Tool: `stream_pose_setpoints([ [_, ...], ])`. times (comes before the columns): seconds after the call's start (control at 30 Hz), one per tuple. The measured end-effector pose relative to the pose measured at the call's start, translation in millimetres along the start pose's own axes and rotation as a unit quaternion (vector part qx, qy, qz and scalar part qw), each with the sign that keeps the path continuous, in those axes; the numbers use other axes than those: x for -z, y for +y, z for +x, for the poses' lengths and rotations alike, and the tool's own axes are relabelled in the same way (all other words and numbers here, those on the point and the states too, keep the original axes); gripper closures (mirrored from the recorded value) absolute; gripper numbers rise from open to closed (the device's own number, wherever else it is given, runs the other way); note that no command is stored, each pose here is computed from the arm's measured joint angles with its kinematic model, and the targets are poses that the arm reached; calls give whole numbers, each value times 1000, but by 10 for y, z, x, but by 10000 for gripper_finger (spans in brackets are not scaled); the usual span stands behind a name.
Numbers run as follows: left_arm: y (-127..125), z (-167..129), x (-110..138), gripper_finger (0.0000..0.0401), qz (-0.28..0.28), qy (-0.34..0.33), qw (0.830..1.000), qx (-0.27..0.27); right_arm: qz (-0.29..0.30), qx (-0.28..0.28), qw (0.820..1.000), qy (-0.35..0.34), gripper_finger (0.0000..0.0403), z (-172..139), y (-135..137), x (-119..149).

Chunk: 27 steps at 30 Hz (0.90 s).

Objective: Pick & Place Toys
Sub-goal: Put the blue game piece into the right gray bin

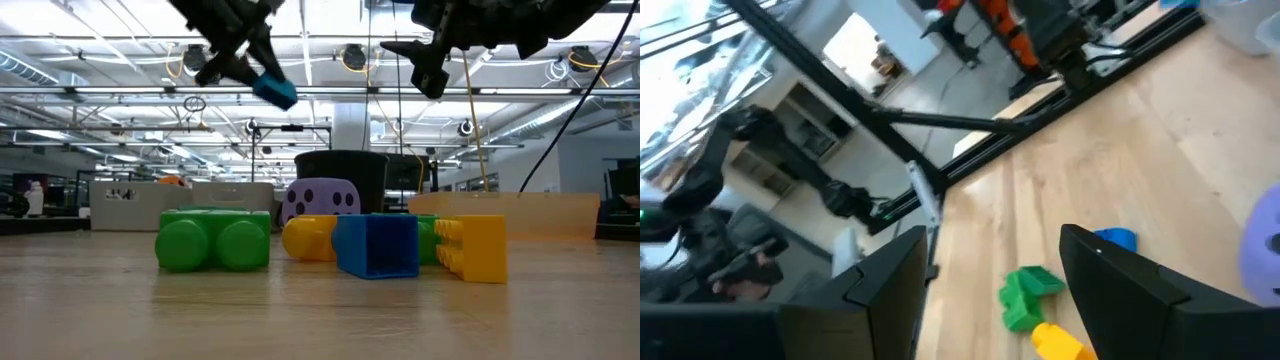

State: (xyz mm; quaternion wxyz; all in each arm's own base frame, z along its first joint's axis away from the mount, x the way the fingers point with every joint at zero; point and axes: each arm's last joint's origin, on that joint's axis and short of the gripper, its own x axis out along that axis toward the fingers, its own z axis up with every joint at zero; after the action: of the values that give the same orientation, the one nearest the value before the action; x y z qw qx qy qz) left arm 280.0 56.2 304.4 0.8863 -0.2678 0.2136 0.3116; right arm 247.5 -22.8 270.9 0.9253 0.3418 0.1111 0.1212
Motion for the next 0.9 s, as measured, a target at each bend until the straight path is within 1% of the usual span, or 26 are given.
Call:
stream_pose_setpoints([
  [0.07,41,51,40,259,-11,-10,1000,-4,-1,0,1000,-2,177,0,0,-3],
  [0.17,145,107,123,259,-30,-11,999,-38,-1,0,1000,-3,177,0,2,-5],
  [0.27,224,155,180,259,-40,-7,997,-59,-2,0,1000,-3,177,1,1,-4],
  [0.47,295,182,166,258,-48,-12,996,-72,-16,23,999,-17,177,0,-14,-10],
  [0.67,372,203,104,258,-51,-26,994,-88,-38,26,999,-17,177,1,-17,-9],
  [0.9,553,246,5,258,-27,-34,992,-117,-47,88,993,-61,177,-5,-51,-35],
])
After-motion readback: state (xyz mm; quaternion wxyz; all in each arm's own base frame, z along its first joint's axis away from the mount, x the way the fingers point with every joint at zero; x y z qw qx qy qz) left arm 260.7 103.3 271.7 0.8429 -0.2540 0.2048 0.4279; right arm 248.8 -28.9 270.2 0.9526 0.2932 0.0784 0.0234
